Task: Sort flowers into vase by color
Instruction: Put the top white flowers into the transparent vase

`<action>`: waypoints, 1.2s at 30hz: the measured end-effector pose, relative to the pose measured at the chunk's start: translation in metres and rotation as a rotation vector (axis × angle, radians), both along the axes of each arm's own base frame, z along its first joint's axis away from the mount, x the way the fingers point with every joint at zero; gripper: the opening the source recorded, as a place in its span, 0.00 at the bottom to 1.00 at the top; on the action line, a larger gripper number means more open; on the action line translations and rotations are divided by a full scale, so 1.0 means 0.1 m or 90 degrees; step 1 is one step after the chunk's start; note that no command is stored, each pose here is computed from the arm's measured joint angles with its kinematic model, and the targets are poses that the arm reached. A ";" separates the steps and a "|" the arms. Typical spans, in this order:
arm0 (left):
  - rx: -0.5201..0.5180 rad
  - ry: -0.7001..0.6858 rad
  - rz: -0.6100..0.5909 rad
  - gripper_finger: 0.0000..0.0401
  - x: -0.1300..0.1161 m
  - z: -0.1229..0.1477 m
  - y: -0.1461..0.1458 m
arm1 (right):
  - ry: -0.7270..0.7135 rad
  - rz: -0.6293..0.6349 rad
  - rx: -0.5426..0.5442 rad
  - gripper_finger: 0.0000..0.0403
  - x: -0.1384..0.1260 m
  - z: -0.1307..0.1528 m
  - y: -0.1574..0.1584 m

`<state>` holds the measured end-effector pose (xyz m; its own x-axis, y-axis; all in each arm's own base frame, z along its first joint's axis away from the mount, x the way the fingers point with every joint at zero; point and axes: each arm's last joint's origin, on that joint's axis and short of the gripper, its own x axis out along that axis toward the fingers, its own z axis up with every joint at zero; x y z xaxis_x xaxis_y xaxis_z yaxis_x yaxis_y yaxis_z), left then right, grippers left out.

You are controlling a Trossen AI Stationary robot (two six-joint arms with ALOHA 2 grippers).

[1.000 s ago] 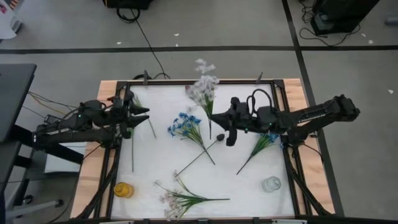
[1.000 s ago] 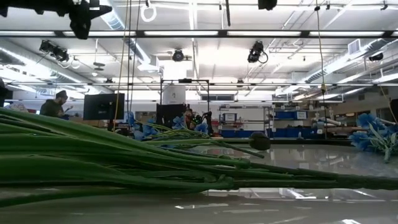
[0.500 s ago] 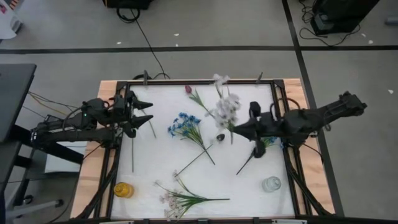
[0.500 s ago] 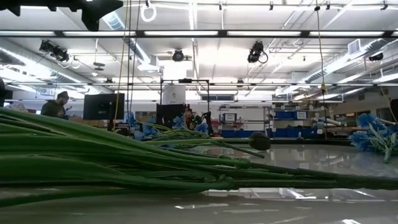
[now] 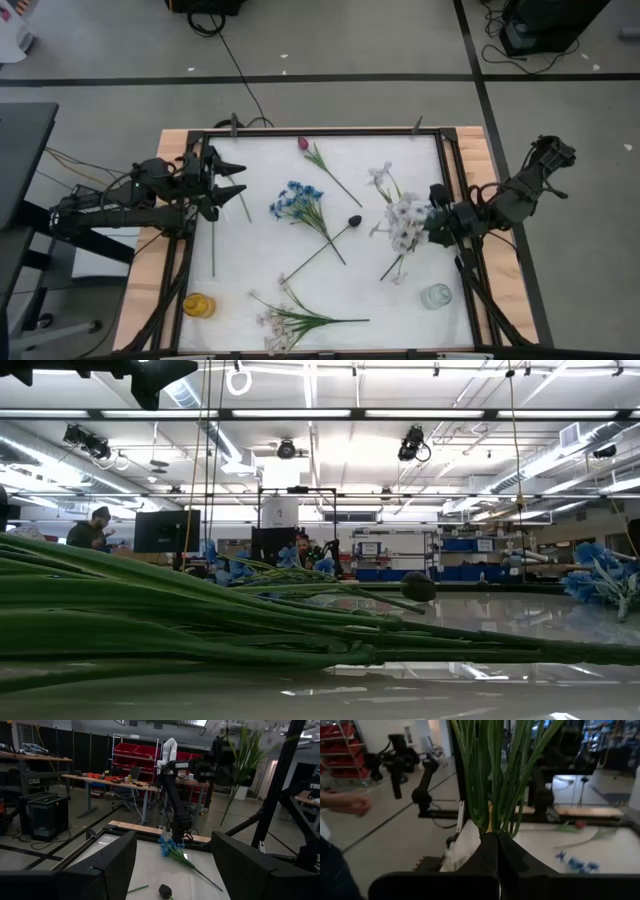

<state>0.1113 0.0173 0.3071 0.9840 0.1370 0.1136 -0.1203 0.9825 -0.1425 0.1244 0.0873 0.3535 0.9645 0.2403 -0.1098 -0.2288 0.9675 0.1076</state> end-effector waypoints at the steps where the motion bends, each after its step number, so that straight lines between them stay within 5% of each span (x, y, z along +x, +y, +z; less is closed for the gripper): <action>1: 0.000 0.000 0.000 0.65 0.00 0.00 0.00 | -0.005 0.010 0.004 0.01 -0.03 -0.06 0.02; 19: 0.000 0.000 0.000 0.65 0.00 0.00 0.00 | -0.044 0.168 0.044 0.00 -0.55 -0.36 0.36; 36: 0.000 0.000 0.000 0.65 0.00 0.00 0.00 | -0.024 0.036 -0.007 0.00 -0.95 -0.61 0.74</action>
<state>0.1113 0.0174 0.3071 0.9840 0.1377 0.1128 -0.1211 0.9824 -0.1425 0.0290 0.1613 0.2923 0.9527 0.2941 -0.0771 -0.2874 0.9539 0.0868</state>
